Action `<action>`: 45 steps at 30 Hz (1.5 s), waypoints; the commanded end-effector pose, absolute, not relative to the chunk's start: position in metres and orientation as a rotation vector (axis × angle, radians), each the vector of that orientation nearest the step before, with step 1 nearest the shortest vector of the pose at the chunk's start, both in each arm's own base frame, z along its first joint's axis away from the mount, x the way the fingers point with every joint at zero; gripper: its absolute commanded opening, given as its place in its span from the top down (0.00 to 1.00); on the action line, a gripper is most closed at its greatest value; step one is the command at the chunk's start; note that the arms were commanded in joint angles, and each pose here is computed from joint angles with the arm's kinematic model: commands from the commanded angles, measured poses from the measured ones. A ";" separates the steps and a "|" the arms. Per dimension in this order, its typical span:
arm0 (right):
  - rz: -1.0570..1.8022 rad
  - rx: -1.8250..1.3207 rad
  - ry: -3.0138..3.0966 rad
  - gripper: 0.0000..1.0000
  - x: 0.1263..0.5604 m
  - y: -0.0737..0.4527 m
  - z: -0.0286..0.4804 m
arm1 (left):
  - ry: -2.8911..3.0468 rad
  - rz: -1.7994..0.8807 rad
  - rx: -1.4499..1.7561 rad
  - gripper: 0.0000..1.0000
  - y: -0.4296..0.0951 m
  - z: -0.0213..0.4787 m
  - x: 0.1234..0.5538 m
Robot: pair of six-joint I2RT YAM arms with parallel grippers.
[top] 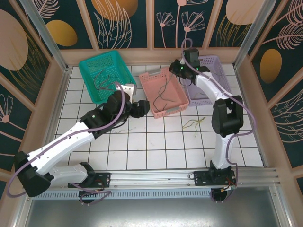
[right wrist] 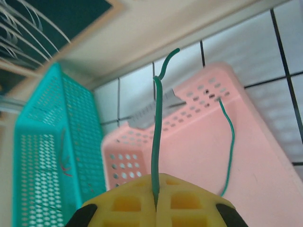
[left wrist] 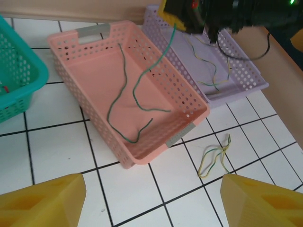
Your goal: Untangle the cables
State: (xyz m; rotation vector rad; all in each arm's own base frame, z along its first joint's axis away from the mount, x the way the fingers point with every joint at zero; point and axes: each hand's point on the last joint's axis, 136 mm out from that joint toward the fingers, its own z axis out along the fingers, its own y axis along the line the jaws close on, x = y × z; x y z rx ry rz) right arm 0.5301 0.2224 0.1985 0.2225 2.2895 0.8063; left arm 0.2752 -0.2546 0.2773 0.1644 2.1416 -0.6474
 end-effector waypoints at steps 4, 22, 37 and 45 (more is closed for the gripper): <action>0.707 0.065 2.332 1.00 0.511 0.256 0.159 | 2.153 -0.617 0.075 0.26 -0.238 0.272 0.272; 0.705 0.131 2.487 0.65 0.489 0.268 0.127 | 2.156 -0.642 0.121 0.25 -0.252 0.274 0.276; 0.423 0.997 2.373 0.49 0.377 0.062 0.176 | 2.140 -0.784 0.174 0.27 -0.275 0.266 0.272; 0.373 1.145 2.643 0.51 0.238 0.055 0.071 | 2.161 -0.852 0.278 0.32 -0.306 0.259 0.277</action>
